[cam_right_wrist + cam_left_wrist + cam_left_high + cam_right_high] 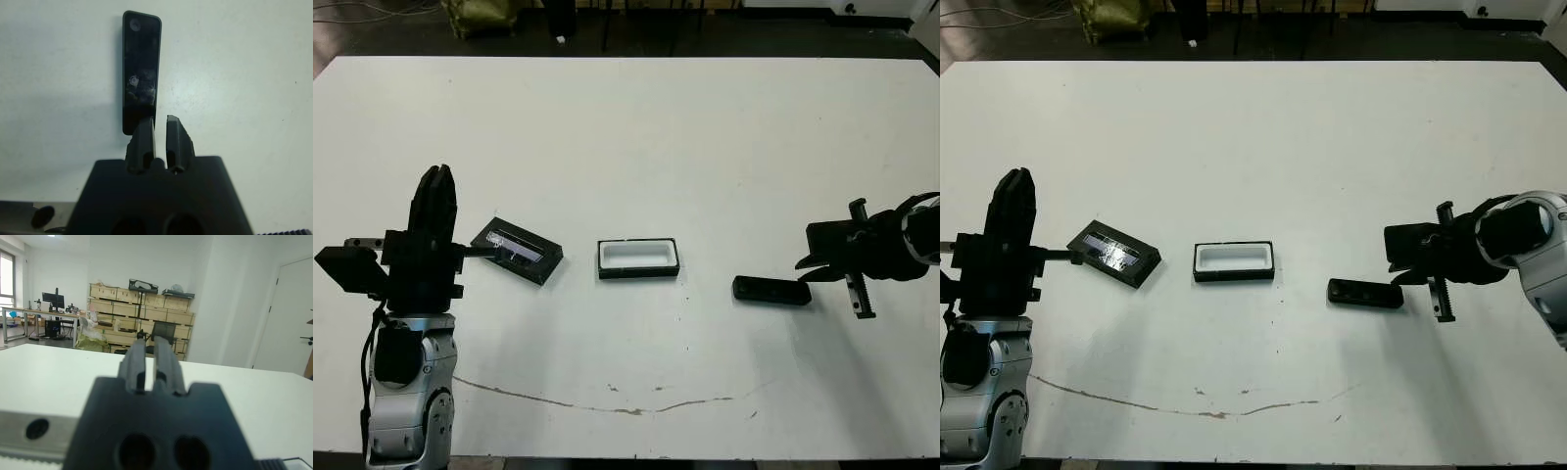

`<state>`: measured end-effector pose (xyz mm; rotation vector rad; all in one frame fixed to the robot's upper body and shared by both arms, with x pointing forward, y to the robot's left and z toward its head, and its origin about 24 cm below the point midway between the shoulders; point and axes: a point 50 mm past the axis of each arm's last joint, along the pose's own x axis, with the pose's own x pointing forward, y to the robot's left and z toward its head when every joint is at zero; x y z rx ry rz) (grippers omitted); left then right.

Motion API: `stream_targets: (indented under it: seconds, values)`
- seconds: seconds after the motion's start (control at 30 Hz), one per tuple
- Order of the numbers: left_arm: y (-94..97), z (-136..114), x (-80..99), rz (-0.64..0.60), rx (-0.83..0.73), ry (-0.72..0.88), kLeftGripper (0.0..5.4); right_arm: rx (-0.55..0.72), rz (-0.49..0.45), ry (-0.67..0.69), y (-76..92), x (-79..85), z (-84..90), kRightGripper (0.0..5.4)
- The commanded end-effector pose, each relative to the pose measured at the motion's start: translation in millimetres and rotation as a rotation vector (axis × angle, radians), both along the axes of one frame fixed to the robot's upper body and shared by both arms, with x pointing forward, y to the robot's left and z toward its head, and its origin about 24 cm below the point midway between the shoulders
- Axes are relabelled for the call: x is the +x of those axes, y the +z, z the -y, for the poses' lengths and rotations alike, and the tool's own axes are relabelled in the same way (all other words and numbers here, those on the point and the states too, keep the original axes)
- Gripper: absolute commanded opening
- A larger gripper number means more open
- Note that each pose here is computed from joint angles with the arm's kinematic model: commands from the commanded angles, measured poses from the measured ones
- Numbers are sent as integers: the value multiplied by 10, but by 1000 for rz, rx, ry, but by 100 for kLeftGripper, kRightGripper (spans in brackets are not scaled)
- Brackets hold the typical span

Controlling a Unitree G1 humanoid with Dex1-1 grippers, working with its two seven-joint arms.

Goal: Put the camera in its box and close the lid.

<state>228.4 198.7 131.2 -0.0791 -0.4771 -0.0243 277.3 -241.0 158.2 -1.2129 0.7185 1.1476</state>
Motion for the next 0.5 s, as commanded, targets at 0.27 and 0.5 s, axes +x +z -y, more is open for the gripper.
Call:
stream_targets:
  seconds: [0.27, 0.5]
  values:
    - [-53, -24, -20, -32, 3, 14, 3, -19, -63, -18, -85, -123, 5, 0]
    - [-59, -35, -23, -29, 12, 24, 3, 18, -84, -16, -118, -169, 0, 0]
